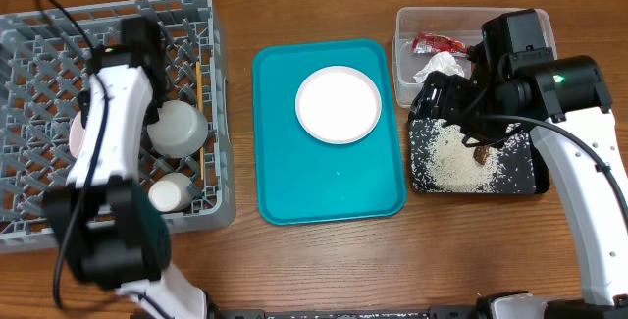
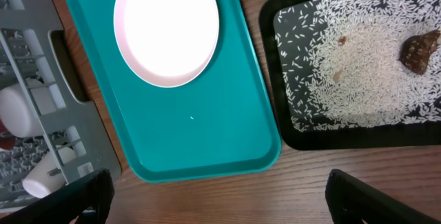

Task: Sort waste into correct bins and load items into the dishwasher
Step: 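Carry the pink bowl to the rack and place it upside down, then release the pink bowl and reach the left gripper to the white plate, then grasp the white plate rim with the left gripper and lift it, then carry the white plate to the rack and stand it upright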

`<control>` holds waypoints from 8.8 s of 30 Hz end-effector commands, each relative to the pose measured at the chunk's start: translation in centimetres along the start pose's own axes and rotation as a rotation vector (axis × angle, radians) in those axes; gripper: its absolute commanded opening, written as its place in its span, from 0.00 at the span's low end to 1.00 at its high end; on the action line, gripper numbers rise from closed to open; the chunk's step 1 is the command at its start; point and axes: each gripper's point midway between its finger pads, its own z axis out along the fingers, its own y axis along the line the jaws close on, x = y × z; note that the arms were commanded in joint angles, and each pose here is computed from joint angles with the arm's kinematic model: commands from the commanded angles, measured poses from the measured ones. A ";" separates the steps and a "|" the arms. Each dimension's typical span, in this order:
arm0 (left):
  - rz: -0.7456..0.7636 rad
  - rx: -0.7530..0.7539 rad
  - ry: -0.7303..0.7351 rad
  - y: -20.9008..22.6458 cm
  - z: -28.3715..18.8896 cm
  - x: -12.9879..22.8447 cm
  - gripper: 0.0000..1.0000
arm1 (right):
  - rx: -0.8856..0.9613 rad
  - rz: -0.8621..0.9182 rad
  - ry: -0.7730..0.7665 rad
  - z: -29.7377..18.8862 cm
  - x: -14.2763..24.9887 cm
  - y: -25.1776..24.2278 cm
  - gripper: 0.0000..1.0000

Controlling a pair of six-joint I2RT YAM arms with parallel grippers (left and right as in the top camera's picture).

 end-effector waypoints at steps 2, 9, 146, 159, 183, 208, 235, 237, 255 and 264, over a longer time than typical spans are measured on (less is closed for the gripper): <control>-0.135 0.256 -0.123 1.3 -6.5 -1.2 0.71 | -0.018 -0.007 -0.013 -0.4 -0.3 0.5 1.00; -0.282 0.535 -0.072 3.9 -8.2 0.4 0.05 | -0.018 -0.007 -0.013 -0.4 -0.3 0.5 1.00; 0.068 0.739 -0.156 -11.1 -16.9 -0.9 0.04 | -0.047 -0.013 -0.019 -0.5 -0.5 1.0 1.00; -0.111 0.245 -0.203 5.7 -14.0 0.7 0.04 | -0.047 -0.013 -0.019 -0.5 -0.5 1.0 1.00; -0.284 -0.109 -0.263 16.3 -10.7 -1.8 0.04 | -0.044 -0.012 -0.015 -0.5 -0.4 1.0 1.00; -0.193 0.064 -0.311 9.8 -10.2 -4.7 0.04 | -0.040 -0.009 -0.007 -0.4 -0.2 0.9 1.00; -0.134 0.060 -0.329 0.5 -8.2 -7.8 0.04 | -0.037 -0.008 -0.003 -0.4 -0.1 0.8 1.00; -0.122 0.073 -0.339 -0.3 -8.8 -7.7 0.04 | -0.038 -0.008 -0.004 -0.4 -0.1 0.8 1.00; -0.144 0.074 -0.286 -3.7 -8.5 -6.0 0.04 | -0.037 -0.008 -0.003 -0.4 -0.1 0.8 1.00; -0.165 0.076 -0.255 -4.6 -7.6 -5.6 0.04 | -0.038 -0.008 -0.003 -0.4 -0.1 0.8 1.00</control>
